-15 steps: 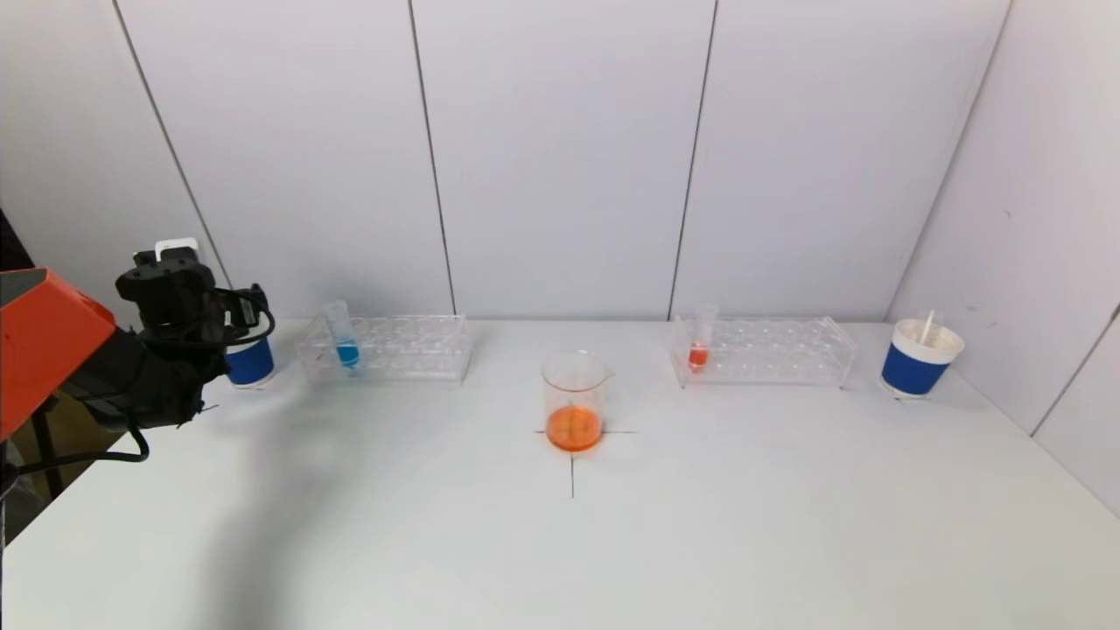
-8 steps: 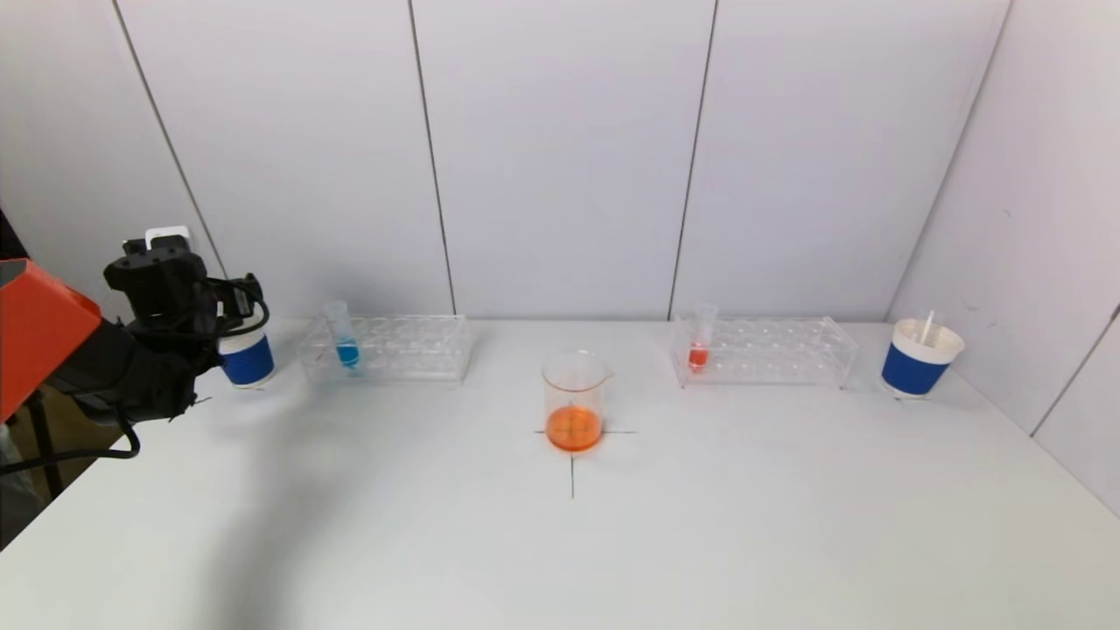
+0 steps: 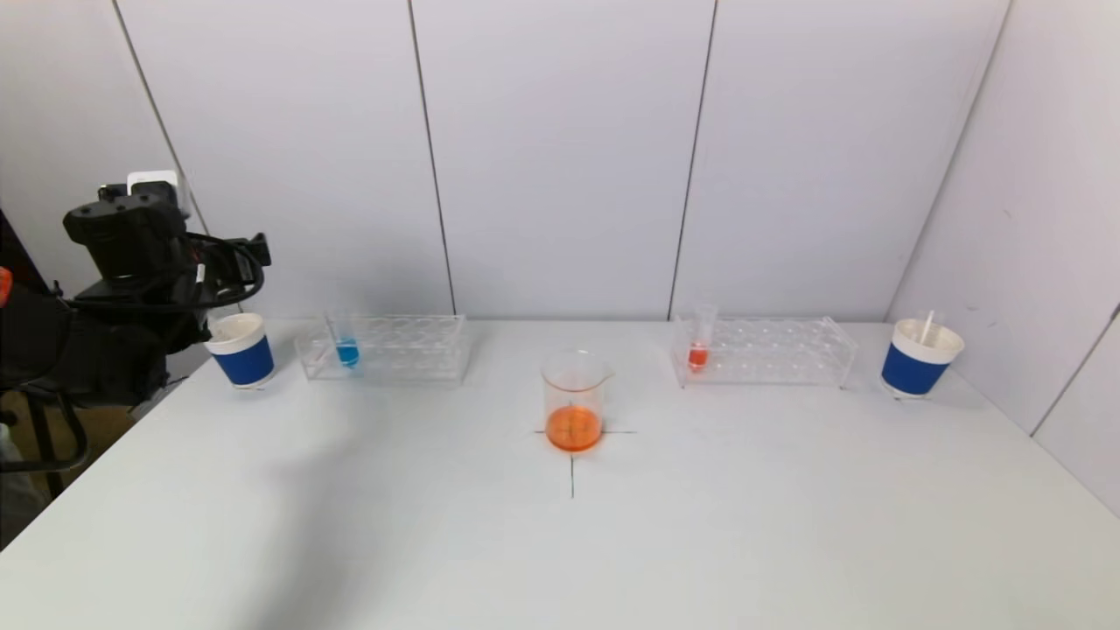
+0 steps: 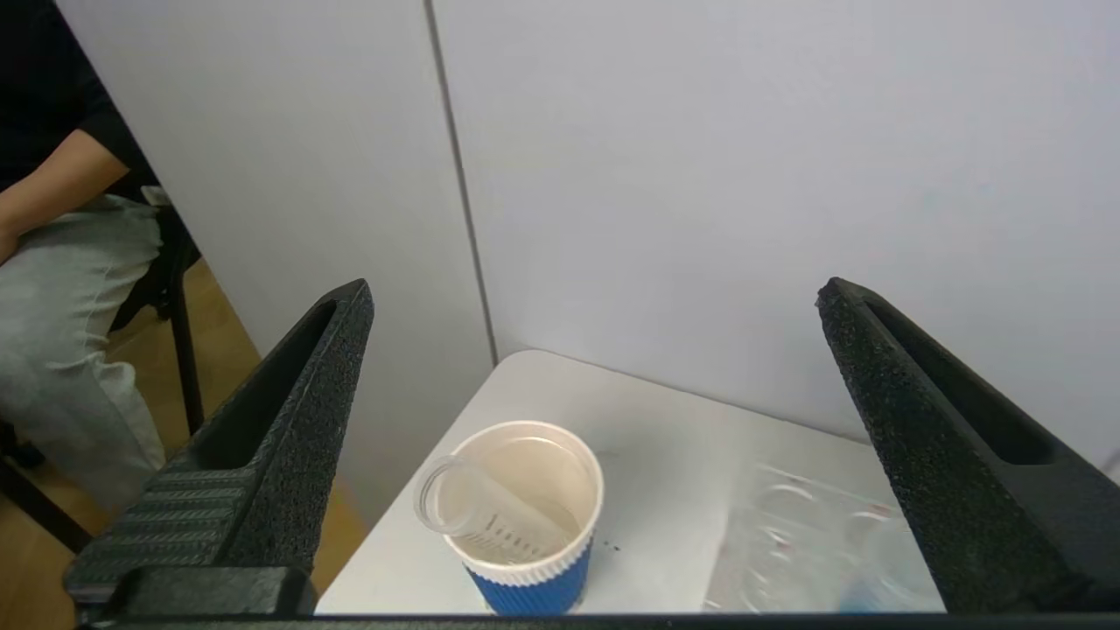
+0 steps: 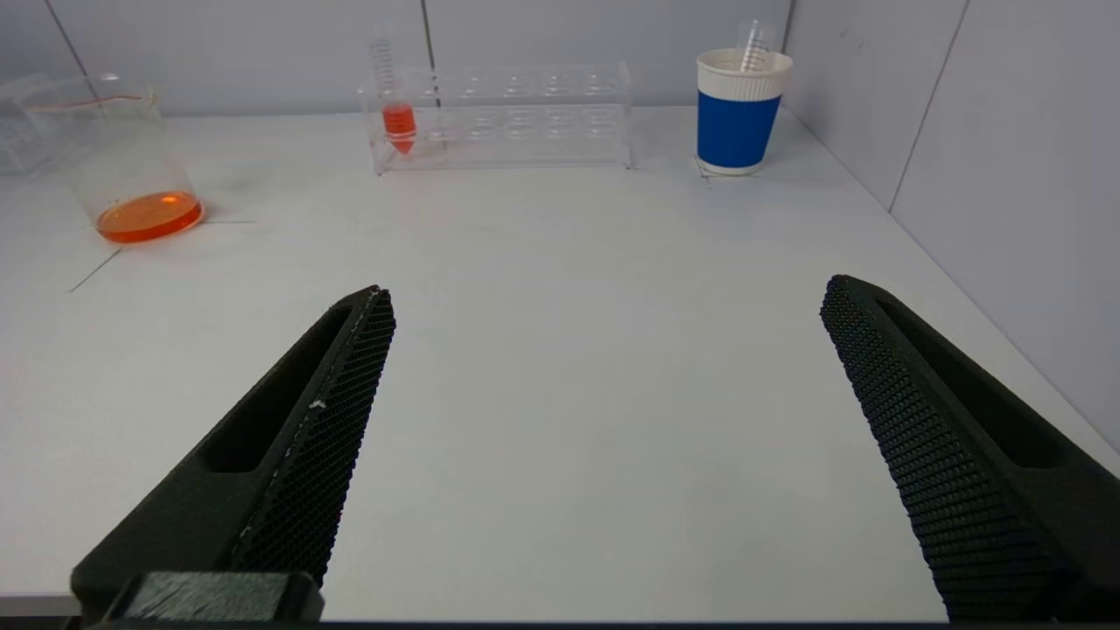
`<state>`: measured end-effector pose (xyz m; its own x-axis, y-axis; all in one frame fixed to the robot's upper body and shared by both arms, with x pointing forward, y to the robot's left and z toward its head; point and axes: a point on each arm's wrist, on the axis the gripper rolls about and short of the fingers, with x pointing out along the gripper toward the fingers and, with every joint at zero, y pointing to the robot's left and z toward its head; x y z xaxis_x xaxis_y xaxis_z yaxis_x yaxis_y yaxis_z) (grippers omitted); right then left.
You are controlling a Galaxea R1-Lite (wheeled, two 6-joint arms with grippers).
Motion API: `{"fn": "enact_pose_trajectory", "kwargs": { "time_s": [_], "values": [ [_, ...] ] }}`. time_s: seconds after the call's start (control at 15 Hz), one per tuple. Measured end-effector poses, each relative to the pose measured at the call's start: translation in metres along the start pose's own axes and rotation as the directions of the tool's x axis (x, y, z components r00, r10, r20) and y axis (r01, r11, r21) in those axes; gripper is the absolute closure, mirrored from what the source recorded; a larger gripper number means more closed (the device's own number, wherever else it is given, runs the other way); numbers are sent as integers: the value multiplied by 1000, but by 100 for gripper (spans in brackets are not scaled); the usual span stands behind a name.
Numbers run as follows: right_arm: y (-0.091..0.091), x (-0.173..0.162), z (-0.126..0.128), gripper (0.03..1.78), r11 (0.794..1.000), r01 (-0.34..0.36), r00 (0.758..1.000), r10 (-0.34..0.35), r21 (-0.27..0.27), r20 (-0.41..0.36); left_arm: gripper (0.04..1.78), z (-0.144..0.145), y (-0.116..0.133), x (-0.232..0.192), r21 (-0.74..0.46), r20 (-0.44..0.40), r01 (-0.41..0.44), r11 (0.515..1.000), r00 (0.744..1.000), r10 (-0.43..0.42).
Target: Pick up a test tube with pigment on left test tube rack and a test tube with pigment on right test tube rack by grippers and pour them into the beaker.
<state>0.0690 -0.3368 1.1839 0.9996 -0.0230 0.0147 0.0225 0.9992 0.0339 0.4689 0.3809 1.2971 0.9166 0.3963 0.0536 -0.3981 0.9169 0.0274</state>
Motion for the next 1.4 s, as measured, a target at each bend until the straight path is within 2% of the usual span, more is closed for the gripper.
{"fn": "enact_pose_trajectory", "kwargs": {
  "time_s": [0.27, 0.6, 0.73, 1.0, 1.2, 1.4],
  "values": [
    [0, 0, 0, 4, 1000, 0, 1000, 0, 0, 0, 5, 47, -6, -62, -12, 33, 77, 997, 996, -77],
    [0, 0, 0, 4, 1000, 0, 1000, 0, 0, 0, 5, 83, 21, -151, -4, 66, 105, 995, 992, -104],
    [0, 0, 0, 4, 1000, 0, 1000, 0, 0, 0, 5, 87, 36, -184, 15, 72, 80, 997, 994, -81],
    [0, 0, 0, 4, 1000, 0, 1000, 0, 0, 0, 5, 85, 63, -239, 54, 102, -24, 998, 995, 19],
    [0, 0, 0, 4, 1000, 0, 1000, 0, 0, 0, 5, 78, 79, -275, 73, 144, -42, 996, 989, 31],
    [0, 0, 0, 4, 1000, 0, 1000, 0, 0, 0, 5, 65, 94, -308, 90, 139, -38, 995, 990, 25]
  ]
}}
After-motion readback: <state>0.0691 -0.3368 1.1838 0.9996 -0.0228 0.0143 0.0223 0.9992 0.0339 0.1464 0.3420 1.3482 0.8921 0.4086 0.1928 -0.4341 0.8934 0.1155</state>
